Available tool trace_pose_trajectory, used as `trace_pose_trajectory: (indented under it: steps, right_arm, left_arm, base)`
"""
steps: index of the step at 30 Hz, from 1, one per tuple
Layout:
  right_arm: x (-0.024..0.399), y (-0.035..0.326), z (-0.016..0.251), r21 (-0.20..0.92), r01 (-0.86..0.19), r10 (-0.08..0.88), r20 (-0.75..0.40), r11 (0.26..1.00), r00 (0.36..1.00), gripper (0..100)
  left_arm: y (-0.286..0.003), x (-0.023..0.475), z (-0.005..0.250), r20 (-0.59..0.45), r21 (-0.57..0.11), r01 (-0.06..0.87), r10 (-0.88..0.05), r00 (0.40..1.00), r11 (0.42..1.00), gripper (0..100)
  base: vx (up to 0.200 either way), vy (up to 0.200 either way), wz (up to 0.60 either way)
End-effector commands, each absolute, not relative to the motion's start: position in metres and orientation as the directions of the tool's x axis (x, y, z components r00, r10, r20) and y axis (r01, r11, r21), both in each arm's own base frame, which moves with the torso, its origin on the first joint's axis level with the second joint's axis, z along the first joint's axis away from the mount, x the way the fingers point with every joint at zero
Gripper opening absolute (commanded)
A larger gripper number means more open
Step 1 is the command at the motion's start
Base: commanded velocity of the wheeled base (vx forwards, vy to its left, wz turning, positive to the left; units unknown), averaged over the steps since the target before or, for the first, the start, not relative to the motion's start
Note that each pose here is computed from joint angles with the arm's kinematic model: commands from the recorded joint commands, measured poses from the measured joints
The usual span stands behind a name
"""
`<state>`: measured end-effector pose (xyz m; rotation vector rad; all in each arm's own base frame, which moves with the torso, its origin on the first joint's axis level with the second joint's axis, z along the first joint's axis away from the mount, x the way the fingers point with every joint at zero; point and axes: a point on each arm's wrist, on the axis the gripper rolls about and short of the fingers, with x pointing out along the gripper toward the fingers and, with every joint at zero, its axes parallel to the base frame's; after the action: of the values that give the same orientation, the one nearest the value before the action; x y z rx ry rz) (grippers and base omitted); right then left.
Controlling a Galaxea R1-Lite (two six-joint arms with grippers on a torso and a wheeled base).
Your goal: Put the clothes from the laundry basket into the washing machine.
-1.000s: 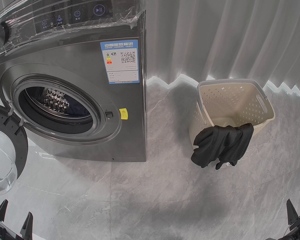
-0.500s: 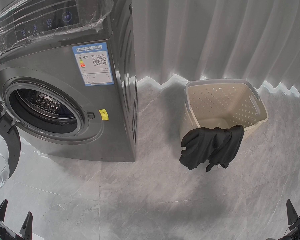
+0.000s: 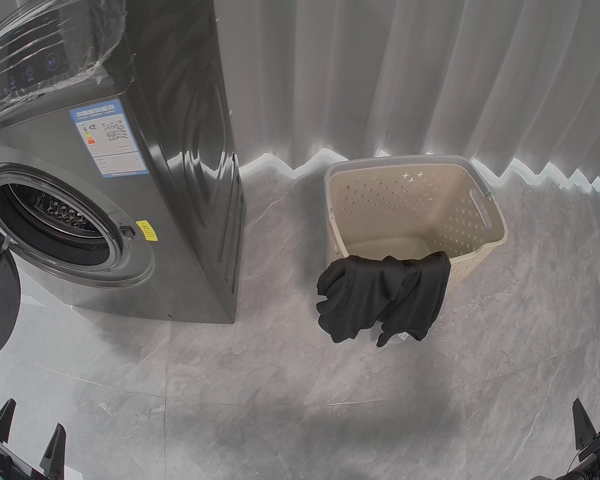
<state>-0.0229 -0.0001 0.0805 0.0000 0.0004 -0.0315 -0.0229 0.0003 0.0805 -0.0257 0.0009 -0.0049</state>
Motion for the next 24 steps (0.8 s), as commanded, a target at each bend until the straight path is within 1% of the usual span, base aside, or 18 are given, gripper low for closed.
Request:
trace_pose_trajectory:
  steps: [1,12,24]
  right_arm:
    - [-0.0227,-0.0001,0.0752,0.000,0.032,-0.032,-0.005,0.999,0.999,100]
    - [-0.0228,-0.0001,0.0752,0.000,0.032,-0.032,-0.003,0.999,0.999,100]
    - [-0.0226,-0.0001,0.0752,0.000,0.034,-0.034,-0.006,0.999,0.999,100]
  left_arm:
    - [0.0003,-0.0228,0.0752,-0.003,-0.026,0.005,-0.005,1.000,1.000,100]
    - [0.0003,-0.0228,0.0752,-0.003,-0.029,0.005,-0.005,1.000,1.000,100]
    - [0.0003,-0.0228,0.0752,-0.003,-0.031,0.006,-0.006,1.000,1.000,100]
  base:
    - [0.000,-0.200,0.00]
    - [0.000,-0.200,0.00]
    - [0.000,0.000,0.00]
